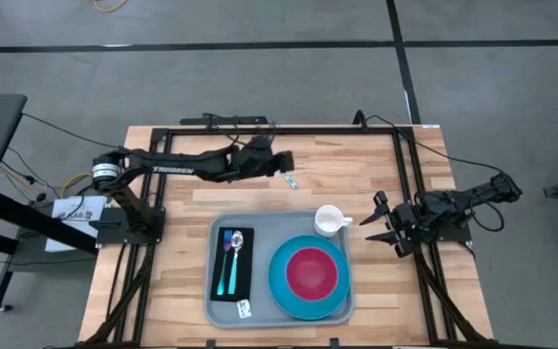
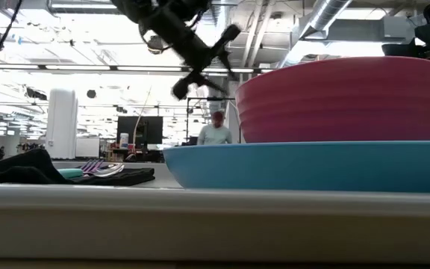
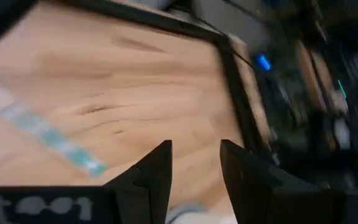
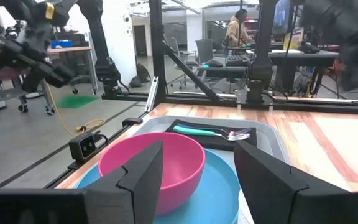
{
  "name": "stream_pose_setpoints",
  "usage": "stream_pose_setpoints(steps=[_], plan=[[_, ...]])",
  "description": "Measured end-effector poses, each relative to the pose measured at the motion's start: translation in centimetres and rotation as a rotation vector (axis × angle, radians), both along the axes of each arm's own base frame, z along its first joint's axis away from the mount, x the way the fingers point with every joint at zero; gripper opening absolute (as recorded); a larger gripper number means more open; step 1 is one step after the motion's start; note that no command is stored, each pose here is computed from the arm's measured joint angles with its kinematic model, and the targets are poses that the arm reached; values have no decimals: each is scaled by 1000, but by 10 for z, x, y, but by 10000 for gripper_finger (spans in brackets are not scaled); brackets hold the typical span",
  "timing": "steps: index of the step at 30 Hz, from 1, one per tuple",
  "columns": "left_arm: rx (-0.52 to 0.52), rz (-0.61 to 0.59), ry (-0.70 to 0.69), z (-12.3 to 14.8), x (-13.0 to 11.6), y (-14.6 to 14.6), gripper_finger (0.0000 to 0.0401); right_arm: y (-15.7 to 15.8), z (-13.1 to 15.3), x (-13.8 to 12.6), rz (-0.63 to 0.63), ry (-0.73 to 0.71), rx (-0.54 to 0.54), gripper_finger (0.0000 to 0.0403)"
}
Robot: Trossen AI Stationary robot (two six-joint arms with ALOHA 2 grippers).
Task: Set up tray
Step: Put the blue table knife on the black table napkin to the right of the blue spoon
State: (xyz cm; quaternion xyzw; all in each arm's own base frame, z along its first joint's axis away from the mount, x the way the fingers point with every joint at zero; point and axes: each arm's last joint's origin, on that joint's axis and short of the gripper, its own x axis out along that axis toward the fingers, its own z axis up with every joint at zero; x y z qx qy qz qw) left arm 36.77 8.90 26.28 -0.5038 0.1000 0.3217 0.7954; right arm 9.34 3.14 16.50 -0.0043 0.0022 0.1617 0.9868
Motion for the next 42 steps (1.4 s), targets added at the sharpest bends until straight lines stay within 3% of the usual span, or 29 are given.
stream_pose_setpoints(steps=[5,8,12,16,18,24,30,42], plan=[[113,-330,238,8,20,11,122,0,0,0,0,-1,0,188],[139,-559,413,7,29,22,122,0,0,0,0,0,0,188],[251,-869,676,10,37,36,122,0,0,0,0,-1,0,188],[453,-1131,963,18,41,43,122,0,0,0,0,0,0,188],[553,-1207,1054,20,44,46,122,0,0,0,0,-1,0,188],[741,-1318,1076,16,54,50,122,0,0,0,0,0,0,188],[891,-1504,1097,11,56,49,122,0,0,0,0,0,0,188],[929,-1741,1187,-45,78,43,122,0,0,0,0,-1,0,188]])
